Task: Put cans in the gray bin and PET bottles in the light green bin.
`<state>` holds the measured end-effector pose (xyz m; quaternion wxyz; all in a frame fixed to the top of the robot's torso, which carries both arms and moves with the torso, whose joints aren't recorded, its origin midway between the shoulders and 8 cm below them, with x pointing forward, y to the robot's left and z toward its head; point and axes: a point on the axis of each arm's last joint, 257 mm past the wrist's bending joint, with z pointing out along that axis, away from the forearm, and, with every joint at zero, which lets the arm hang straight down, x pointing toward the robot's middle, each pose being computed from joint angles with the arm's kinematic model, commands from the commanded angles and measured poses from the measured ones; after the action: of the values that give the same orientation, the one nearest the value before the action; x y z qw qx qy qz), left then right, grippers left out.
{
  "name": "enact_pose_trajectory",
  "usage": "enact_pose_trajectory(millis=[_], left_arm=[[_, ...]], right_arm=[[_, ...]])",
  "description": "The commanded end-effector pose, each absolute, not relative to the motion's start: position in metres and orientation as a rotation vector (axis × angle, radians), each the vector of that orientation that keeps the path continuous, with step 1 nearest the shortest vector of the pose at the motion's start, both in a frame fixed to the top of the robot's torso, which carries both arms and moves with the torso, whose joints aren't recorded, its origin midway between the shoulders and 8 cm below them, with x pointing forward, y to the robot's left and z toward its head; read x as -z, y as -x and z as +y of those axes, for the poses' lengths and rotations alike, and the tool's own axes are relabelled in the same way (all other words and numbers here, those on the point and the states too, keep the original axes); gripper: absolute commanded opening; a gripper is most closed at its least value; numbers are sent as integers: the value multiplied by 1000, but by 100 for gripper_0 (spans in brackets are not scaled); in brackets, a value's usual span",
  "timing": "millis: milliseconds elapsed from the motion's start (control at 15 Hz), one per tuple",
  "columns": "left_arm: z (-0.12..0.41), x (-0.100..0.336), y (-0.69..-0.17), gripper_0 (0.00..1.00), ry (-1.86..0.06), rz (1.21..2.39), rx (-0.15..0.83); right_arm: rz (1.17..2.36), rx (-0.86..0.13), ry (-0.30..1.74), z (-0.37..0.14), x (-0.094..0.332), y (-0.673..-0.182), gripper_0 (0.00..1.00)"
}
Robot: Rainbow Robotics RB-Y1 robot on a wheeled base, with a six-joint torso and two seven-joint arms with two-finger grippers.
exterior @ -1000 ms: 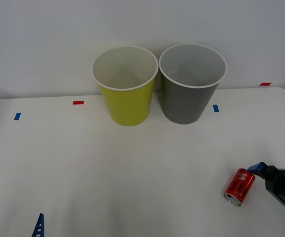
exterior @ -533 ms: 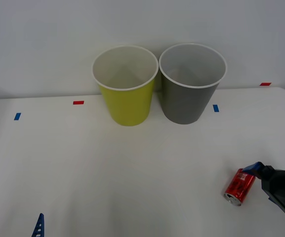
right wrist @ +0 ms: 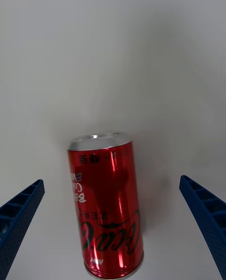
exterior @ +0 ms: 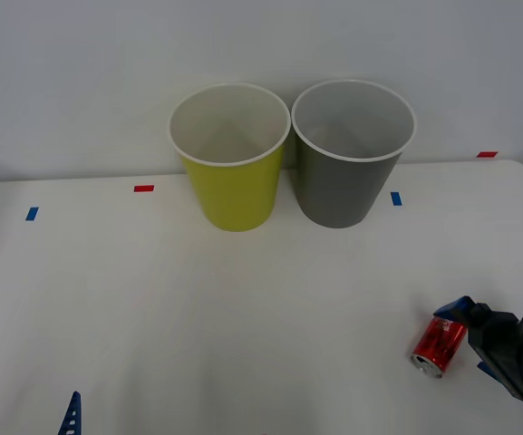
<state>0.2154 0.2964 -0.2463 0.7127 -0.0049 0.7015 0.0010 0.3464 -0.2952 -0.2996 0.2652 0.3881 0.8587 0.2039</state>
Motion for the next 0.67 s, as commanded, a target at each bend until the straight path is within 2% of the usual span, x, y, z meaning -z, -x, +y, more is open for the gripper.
enact_pose_trajectory(millis=[67, 467, 667], left_arm=[[296, 246, -215, 100, 11, 1555, -2], [296, 246, -215, 100, 11, 1555, -2], [296, 246, -215, 100, 11, 1555, -2]], right_arm=[[2326, -593, -1026, -280, 299, -356, 100], [2411, -488, -937, -286, 303, -352, 100], [2435, -472, -912, -276, 303, -357, 100]])
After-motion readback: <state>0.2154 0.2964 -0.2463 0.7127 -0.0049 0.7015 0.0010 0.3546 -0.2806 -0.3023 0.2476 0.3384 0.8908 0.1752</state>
